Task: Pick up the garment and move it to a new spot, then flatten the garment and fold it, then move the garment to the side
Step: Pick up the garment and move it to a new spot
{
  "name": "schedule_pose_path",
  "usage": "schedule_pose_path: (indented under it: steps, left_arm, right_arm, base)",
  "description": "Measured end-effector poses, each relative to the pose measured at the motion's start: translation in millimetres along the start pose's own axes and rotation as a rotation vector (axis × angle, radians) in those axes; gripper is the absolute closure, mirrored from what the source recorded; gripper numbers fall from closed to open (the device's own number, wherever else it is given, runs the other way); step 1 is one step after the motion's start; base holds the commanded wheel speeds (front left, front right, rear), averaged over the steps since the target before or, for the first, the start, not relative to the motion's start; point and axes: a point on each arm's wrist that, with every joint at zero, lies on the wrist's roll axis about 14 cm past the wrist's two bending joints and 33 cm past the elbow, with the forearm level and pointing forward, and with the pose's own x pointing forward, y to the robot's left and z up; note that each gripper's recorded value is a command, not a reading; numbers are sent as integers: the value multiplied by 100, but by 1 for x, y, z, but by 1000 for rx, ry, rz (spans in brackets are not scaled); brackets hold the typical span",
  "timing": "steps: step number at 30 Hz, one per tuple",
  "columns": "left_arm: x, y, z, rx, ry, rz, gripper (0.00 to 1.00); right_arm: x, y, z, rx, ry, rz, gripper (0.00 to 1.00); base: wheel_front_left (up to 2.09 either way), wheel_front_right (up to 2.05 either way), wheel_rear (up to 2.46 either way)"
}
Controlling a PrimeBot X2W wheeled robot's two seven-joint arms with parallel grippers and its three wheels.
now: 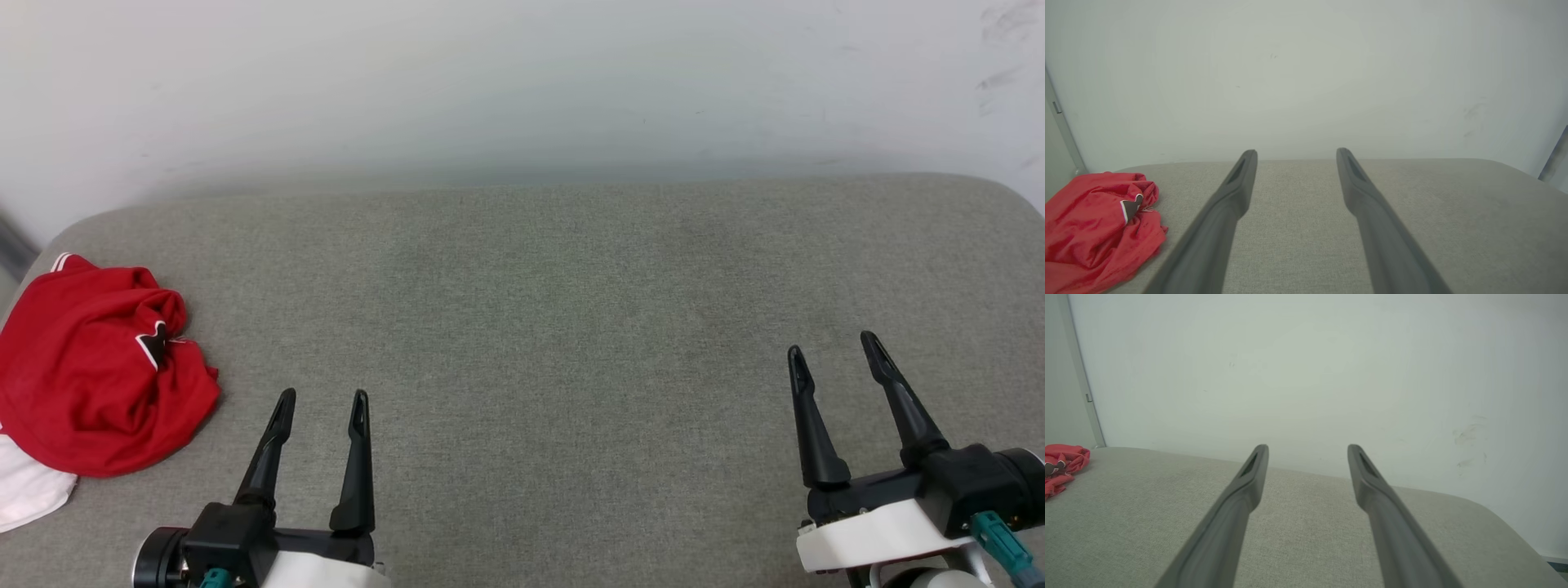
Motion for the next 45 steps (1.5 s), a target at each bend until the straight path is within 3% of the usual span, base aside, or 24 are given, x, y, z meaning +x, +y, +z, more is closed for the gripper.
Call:
schedule_pose_path:
  steps: [12, 26, 45]
  left_arm:
    - [-2, 1, -1, 66, -6, -26, 0]
    - [-18, 31, 1, 94, 5, 67, 0]
    - [-100, 107, 20, 178, 17, 376, 0]
  right_arm:
    - [0, 5, 1, -56, -9, 23, 0]
    - [11, 35, -3, 53, -12, 102, 0]
    - [29, 151, -8, 144, -4, 443, 0]
  base:
    - [0, 0, 0]
    - [0, 0, 0]
    - [0, 0, 0]
